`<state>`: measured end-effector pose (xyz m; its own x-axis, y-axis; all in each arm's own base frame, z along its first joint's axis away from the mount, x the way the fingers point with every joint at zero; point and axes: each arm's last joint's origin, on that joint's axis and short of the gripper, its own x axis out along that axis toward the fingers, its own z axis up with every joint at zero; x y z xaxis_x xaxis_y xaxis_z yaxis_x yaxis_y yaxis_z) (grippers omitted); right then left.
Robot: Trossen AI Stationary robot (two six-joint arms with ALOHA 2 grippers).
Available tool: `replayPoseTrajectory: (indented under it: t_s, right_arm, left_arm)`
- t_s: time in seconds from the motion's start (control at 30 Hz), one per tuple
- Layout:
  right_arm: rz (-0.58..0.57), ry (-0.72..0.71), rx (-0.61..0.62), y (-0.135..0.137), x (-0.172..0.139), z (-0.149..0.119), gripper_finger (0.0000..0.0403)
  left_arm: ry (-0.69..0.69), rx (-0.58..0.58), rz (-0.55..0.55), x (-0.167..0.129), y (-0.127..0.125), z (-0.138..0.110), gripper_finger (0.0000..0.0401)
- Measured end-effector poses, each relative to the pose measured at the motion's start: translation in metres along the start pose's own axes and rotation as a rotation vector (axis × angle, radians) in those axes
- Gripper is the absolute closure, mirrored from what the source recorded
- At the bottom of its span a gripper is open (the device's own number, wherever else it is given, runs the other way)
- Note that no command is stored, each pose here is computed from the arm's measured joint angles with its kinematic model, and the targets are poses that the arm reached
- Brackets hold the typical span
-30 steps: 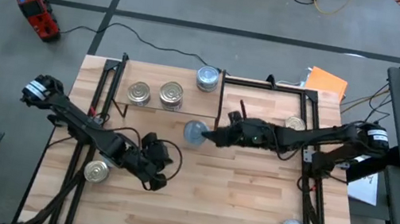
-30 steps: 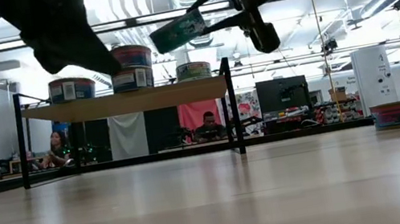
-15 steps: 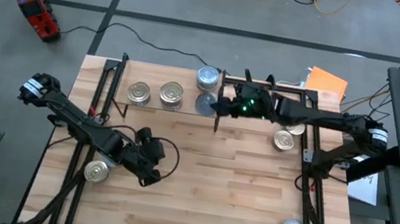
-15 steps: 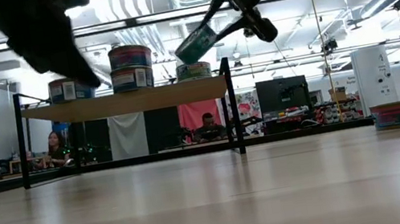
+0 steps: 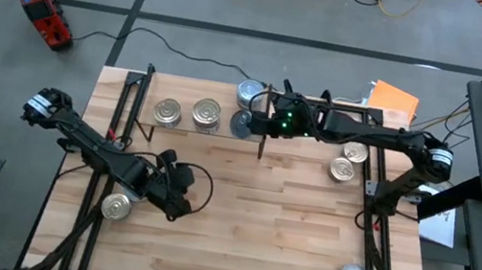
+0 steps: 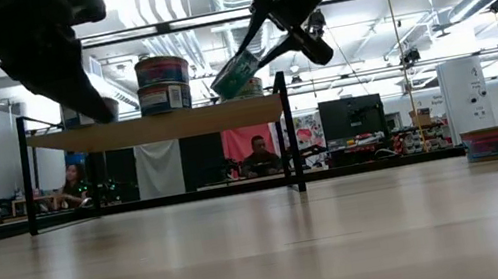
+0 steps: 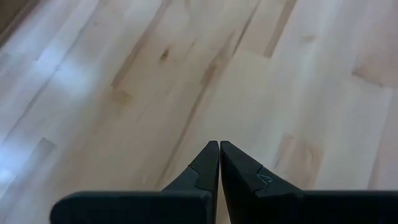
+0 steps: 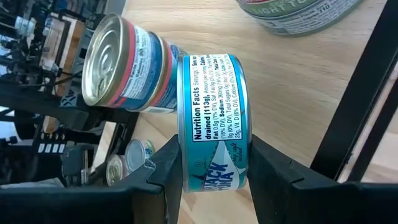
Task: Stack canned seafood by type on shelf
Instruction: Put the blue tuna can on the shelf
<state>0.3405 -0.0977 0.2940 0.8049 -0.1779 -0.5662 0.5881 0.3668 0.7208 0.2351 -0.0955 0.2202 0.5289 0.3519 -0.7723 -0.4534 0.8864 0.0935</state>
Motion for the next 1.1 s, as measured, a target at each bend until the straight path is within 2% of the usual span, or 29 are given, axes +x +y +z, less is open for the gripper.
replayPoseTrajectory:
  t_s: [0.27, 0.57, 0.8, 0.93, 1.1]
  right_arm:
    - [-0.011, 0.01, 0.015, -0.002, 0.007, -0.0007, 0.0272]
    - [-0.02, 0.002, 0.031, -0.0024, 0.007, -0.0006, 0.0271]
    - [-0.05, -0.012, 0.052, -0.0047, 0.0071, -0.0007, 0.0178]
    - [-0.049, -0.015, 0.052, -0.0045, 0.0071, -0.0005, 0.0159]
    - [-0.048, -0.016, 0.051, -0.0022, 0.0057, 0.0008, 0.0161]
  left_arm:
    - [-0.032, -0.063, 0.025, 0.0, 0.0005, 0.0011, 0.0401]
    - [-0.047, -0.067, 0.033, -0.0001, 0.0005, 0.0019, 0.0401]
    - [-0.06, -0.072, 0.037, -0.0001, 0.0003, 0.0026, 0.0401]
    - [-0.061, -0.073, 0.036, -0.0001, 0.0002, 0.0027, 0.0401]
    - [-0.066, -0.08, 0.032, -0.0001, -0.0003, 0.0033, 0.0401]
